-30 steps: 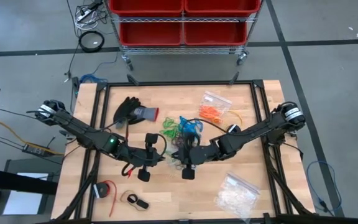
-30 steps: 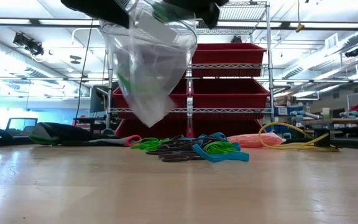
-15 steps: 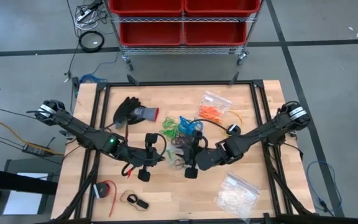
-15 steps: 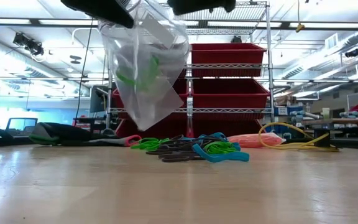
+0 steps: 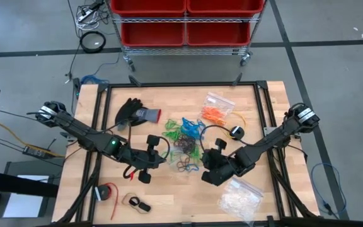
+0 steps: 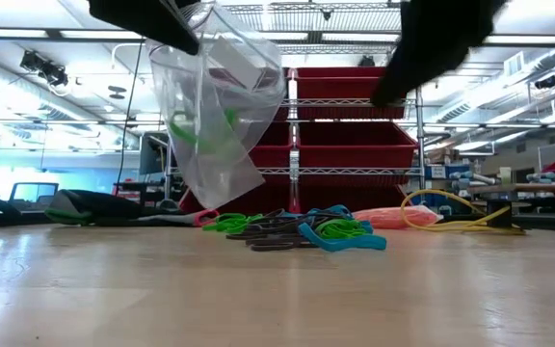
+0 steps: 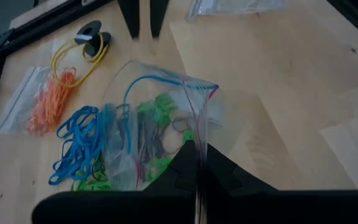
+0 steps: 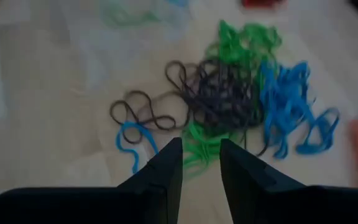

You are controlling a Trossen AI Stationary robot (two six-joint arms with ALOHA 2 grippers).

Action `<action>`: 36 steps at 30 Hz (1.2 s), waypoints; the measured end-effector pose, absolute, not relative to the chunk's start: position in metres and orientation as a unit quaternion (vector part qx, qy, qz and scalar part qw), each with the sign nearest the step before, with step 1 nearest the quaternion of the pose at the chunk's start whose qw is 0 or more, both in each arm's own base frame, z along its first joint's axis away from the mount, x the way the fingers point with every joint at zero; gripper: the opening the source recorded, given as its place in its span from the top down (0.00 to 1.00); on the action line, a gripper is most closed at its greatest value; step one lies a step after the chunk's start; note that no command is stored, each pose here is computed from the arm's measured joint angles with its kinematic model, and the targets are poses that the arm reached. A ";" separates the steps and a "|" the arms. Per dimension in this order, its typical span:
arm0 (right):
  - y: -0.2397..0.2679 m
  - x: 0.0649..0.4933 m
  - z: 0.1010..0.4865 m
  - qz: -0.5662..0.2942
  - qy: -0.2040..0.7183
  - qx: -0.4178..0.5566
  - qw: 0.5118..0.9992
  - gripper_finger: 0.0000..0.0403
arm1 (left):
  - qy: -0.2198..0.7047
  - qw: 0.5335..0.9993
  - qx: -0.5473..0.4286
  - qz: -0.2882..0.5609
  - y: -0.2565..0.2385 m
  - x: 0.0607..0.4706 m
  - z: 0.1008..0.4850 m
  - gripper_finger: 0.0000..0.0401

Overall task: Sort rubber bands
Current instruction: Put the green rubber band into the transparent zip bag

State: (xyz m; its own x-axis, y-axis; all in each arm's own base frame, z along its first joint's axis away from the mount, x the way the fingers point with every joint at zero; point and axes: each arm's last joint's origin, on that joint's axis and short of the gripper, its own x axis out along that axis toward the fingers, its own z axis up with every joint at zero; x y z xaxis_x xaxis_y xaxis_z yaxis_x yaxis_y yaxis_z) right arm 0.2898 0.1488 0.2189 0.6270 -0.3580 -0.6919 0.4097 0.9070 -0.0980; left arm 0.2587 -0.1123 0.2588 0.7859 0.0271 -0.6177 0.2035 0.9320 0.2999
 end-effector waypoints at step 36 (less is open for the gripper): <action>0.119 0.307 0.103 -0.115 0.299 -0.107 0.941 0.77 | 0.314 0.930 0.184 -0.050 -0.113 0.260 0.260 0.96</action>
